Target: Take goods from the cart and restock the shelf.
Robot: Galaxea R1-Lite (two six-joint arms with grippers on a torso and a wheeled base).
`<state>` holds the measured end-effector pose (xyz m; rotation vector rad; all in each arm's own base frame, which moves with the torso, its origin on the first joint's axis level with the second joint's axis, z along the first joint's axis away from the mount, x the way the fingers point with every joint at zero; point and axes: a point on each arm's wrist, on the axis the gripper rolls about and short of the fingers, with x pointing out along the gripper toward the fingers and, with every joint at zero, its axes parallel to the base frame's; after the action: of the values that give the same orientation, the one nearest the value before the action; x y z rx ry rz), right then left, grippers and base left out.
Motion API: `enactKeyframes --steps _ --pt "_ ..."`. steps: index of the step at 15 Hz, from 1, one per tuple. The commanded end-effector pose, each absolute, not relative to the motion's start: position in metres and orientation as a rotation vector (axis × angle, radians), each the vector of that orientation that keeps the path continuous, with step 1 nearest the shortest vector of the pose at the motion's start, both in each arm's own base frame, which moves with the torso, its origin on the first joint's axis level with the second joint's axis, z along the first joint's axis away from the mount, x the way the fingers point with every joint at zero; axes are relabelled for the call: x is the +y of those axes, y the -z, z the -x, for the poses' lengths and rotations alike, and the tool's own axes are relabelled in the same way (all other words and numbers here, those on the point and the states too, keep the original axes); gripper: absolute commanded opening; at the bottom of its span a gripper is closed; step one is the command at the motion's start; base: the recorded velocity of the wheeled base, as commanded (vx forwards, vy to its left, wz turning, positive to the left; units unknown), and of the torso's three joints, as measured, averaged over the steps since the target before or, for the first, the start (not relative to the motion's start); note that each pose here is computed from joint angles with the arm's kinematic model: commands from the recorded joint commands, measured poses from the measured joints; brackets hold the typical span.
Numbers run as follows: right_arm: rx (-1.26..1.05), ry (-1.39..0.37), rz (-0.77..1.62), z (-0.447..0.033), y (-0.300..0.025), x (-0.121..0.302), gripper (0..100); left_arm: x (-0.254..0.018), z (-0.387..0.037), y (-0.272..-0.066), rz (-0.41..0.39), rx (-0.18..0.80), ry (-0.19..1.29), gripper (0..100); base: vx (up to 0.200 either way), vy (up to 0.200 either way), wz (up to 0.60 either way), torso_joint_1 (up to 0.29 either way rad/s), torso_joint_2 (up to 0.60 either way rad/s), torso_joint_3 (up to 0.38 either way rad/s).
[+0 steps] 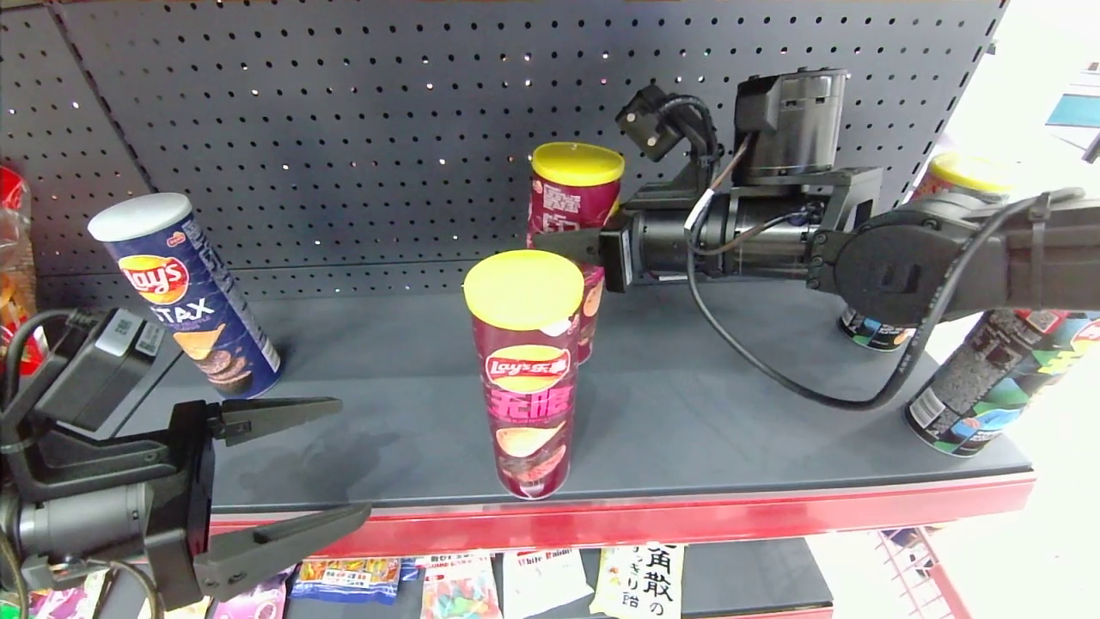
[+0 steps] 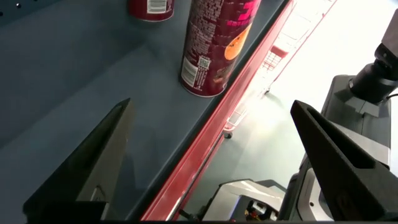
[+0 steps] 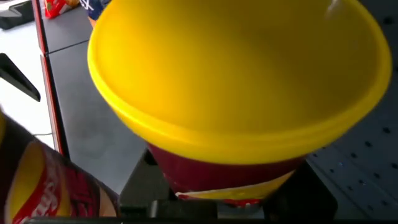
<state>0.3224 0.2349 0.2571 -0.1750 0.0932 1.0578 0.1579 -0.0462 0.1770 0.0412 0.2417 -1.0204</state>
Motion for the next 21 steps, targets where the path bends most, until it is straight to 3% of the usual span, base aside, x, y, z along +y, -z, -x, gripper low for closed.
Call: enactKeyframes --steps 1,9,10,16,21 --pt "0.114 -1.069 0.179 -0.323 -0.249 0.240 0 -0.046 -0.157 -0.177 -0.042 0.241 1.020 100 0.000 0.000 0.00 0.000 0.00 0.000" --pt "0.131 -1.067 0.178 -0.327 -0.243 0.241 0 -0.046 -0.158 -0.177 -0.041 0.244 1.020 100 0.000 0.000 0.00 0.000 0.00 0.000" --pt "0.129 -1.067 0.178 -0.327 -0.244 0.241 100 -0.046 -0.158 -0.177 -0.041 0.244 1.020 100 0.000 0.000 0.00 0.000 0.00 0.000" --pt "0.152 -1.059 0.168 -0.316 -0.245 0.233 100 -0.046 -0.159 -0.176 -0.039 0.248 1.021 100 0.000 0.000 0.00 0.000 0.00 0.000" --pt "0.200 -1.022 0.166 -0.287 -0.245 0.197 100 -0.047 -0.163 -0.175 -0.037 0.256 1.022 100 0.000 0.000 0.00 0.000 0.00 0.000"
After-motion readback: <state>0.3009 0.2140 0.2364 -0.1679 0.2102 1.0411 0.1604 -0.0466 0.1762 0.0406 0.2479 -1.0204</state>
